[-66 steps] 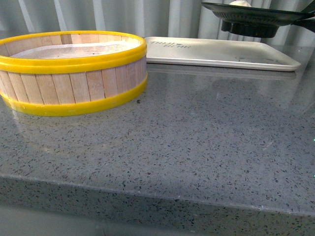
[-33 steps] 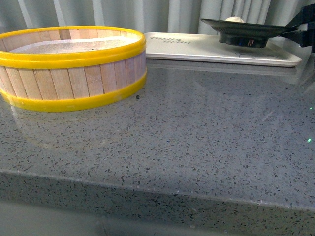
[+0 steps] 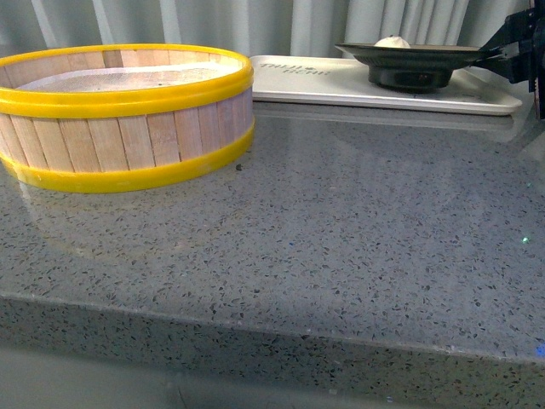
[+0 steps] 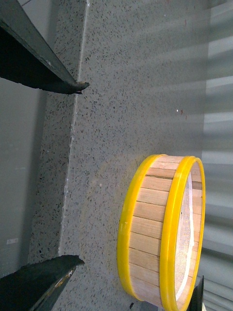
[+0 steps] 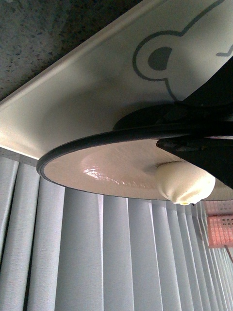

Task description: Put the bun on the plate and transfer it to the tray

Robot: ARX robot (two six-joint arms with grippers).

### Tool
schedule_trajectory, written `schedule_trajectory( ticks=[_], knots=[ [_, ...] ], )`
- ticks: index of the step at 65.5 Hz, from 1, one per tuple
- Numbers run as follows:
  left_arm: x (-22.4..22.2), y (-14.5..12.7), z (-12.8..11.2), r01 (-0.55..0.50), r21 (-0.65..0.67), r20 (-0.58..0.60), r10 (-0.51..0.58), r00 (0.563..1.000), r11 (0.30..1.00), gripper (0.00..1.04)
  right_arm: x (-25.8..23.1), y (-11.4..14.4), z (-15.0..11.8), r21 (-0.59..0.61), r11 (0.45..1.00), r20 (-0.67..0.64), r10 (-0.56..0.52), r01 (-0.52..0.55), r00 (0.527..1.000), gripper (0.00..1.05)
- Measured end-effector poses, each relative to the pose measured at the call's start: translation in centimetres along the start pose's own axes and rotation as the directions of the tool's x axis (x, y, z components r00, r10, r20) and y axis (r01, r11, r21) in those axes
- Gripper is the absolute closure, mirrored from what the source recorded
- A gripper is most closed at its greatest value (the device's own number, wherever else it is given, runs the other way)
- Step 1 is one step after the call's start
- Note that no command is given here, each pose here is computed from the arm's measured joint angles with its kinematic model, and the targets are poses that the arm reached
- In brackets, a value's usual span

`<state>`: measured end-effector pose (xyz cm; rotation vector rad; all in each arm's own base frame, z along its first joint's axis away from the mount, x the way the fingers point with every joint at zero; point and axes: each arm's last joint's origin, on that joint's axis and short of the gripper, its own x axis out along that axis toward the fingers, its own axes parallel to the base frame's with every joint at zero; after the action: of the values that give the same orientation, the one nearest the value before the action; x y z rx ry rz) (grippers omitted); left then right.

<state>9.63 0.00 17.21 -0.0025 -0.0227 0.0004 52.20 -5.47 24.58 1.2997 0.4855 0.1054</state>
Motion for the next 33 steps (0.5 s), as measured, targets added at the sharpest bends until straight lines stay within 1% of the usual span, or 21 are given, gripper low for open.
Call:
schedule_trajectory(
  ticks=[6, 13, 18, 24, 28, 31, 33],
  knots=[
    [0.0, 0.0, 0.0, 0.000, 0.000, 0.000, 0.000, 1.000, 1.000, 0.07, -0.6, -0.1, -0.3, -0.003, 1.000, -0.006, -0.010, 0.010, 1.000, 1.00],
    [0.0, 0.0, 0.0, 0.000, 0.000, 0.000, 0.000, 1.000, 1.000, 0.07, -1.2, -0.3, -0.5, 0.007, 1.000, -0.020, -0.018, 0.018, 1.000, 0.75],
    [0.0, 0.0, 0.0, 0.000, 0.000, 0.000, 0.000, 1.000, 1.000, 0.07, -1.5, -0.3, -0.4, 0.008, 1.000, -0.016, -0.020, 0.020, 1.000, 0.61],
    [0.0, 0.0, 0.0, 0.000, 0.000, 0.000, 0.000, 1.000, 1.000, 0.07, -2.3, 0.2, 0.0, 0.004, 1.000, 0.012, -0.016, 0.016, 1.000, 0.40],
    [0.0, 0.0, 0.0, 0.000, 0.000, 0.000, 0.000, 1.000, 1.000, 0.07, -2.8, 0.5, 0.2, -0.001, 1.000, 0.028, -0.007, 0.007, 1.000, 0.31],
    [0.0, 0.0, 0.0, 0.000, 0.000, 0.000, 0.000, 1.000, 1.000, 0.07, -3.3, 0.9, 0.5, -0.004, 1.000, 0.043, -0.001, 0.001, 0.999, 0.22],
    [0.0, 0.0, 0.0, 0.000, 0.000, 0.000, 0.000, 1.000, 1.000, 0.07, -3.6, 1.1, 0.6, -0.007, 1.000, 0.048, 0.004, -0.004, 0.999, 0.19]
  ],
)
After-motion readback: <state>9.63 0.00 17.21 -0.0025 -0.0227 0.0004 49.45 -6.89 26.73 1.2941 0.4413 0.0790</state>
